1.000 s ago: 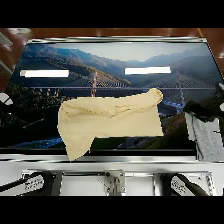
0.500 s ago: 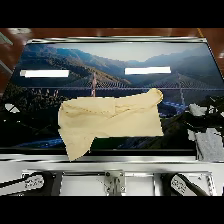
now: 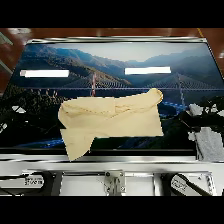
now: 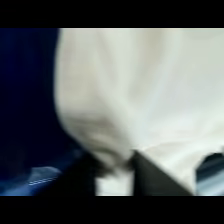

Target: Fold the shirts.

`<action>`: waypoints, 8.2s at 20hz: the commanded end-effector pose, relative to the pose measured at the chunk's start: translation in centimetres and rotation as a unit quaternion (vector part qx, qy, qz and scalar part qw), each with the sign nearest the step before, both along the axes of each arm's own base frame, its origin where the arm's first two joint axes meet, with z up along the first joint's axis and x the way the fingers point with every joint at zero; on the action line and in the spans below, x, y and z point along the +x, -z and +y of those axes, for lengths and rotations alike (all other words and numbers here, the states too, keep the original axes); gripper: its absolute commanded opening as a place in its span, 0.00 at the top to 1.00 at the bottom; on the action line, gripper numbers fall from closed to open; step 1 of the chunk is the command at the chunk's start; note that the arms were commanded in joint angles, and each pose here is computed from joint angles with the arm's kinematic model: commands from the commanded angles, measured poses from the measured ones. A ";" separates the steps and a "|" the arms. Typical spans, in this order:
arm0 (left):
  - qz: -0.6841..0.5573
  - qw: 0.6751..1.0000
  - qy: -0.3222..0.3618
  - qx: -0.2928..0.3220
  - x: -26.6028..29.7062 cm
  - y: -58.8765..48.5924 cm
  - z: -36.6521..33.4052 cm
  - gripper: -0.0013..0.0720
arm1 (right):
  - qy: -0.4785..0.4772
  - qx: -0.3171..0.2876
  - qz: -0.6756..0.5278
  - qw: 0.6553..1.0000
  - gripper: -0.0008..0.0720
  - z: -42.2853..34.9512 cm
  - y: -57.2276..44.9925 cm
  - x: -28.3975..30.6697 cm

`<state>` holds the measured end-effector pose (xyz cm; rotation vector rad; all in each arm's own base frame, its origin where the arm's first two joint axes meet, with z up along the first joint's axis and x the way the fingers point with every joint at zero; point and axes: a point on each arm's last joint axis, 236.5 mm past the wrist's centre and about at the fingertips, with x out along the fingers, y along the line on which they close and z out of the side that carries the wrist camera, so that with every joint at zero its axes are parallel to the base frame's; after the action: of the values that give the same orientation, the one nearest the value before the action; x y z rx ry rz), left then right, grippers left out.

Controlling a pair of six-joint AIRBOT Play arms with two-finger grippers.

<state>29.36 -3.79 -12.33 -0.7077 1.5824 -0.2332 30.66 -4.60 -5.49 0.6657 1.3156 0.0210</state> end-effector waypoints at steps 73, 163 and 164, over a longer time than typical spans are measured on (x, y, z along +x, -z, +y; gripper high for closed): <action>-0.505 0.831 -0.050 0.229 22.4 -20.2 0.3 0.92 | -0.057 -0.255 -0.360 0.896 0.91 5.0 -10.5 23.5; -0.221 0.974 -0.047 -0.010 2.3 -8.4 -4.8 0.26 | -0.001 -0.002 0.020 1.000 0.18 -2.9 -13.0 0.1; -0.223 0.974 -0.047 -0.011 2.4 -8.4 -4.9 0.26 | -0.001 -0.008 0.028 1.000 0.18 -3.2 -12.8 -0.3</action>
<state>31.26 -8.16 -4.59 -0.6769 1.1484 -0.2855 29.21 -9.51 6.04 0.6031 1.4185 -0.0851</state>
